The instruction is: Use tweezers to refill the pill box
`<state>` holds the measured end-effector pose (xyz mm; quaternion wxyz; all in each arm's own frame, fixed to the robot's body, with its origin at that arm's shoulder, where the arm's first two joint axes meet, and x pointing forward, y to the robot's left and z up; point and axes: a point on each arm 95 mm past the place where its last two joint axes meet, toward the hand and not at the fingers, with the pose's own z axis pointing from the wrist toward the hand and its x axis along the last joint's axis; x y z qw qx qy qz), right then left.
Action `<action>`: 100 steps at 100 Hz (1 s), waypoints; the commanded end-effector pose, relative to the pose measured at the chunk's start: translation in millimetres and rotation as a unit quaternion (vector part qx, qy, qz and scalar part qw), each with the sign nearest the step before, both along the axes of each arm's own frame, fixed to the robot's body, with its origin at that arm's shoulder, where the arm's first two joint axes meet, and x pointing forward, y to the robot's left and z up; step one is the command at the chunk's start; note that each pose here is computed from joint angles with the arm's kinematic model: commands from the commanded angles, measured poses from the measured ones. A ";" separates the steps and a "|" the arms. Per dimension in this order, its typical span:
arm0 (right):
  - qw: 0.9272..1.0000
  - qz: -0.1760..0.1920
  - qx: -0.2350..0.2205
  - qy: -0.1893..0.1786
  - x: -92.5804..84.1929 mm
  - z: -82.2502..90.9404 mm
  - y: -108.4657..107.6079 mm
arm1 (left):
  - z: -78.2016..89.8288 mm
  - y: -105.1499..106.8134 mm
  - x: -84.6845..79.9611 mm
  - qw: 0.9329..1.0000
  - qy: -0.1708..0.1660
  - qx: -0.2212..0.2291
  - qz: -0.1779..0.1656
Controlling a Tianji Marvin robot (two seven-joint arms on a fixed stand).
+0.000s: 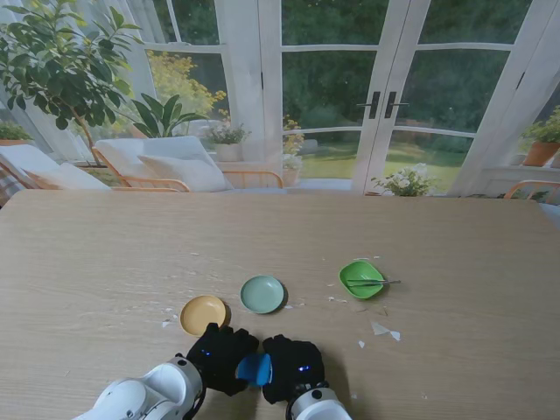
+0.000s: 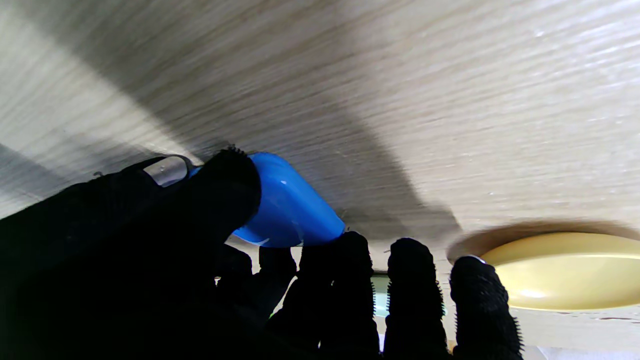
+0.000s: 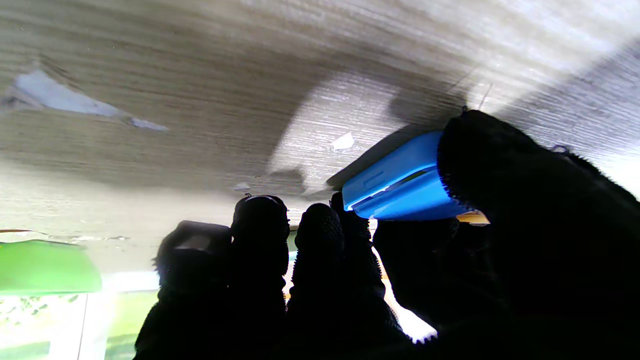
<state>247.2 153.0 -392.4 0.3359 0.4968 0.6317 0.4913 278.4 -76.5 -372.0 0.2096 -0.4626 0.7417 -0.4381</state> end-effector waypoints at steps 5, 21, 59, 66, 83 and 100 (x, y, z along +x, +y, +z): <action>1.000 0.010 0.006 0.016 -5.7 -2.9 7.5 | -5.1 -3.7 -4.3 1.000 0.015 -0.002 -0.001; 1.000 0.011 0.004 0.018 -6.2 -2.4 7.3 | -4.6 -3.1 -4.0 1.000 0.014 -0.001 0.000; 1.000 0.006 -0.007 0.020 -8.6 3.5 4.0 | 3.8 4.2 -6.1 1.000 0.013 -0.002 -0.003; 1.000 0.003 -0.006 0.018 -9.3 5.3 2.9 | 6.2 4.9 -6.7 1.000 0.010 -0.004 -0.003; 1.000 -0.005 0.000 0.009 -9.8 11.8 -1.1 | 14.3 7.1 -7.7 1.000 0.000 -0.013 0.001; 0.999 -0.029 0.029 -0.021 -11.1 26.5 -9.9 | 27.3 11.2 -11.1 0.997 -0.019 -0.062 0.035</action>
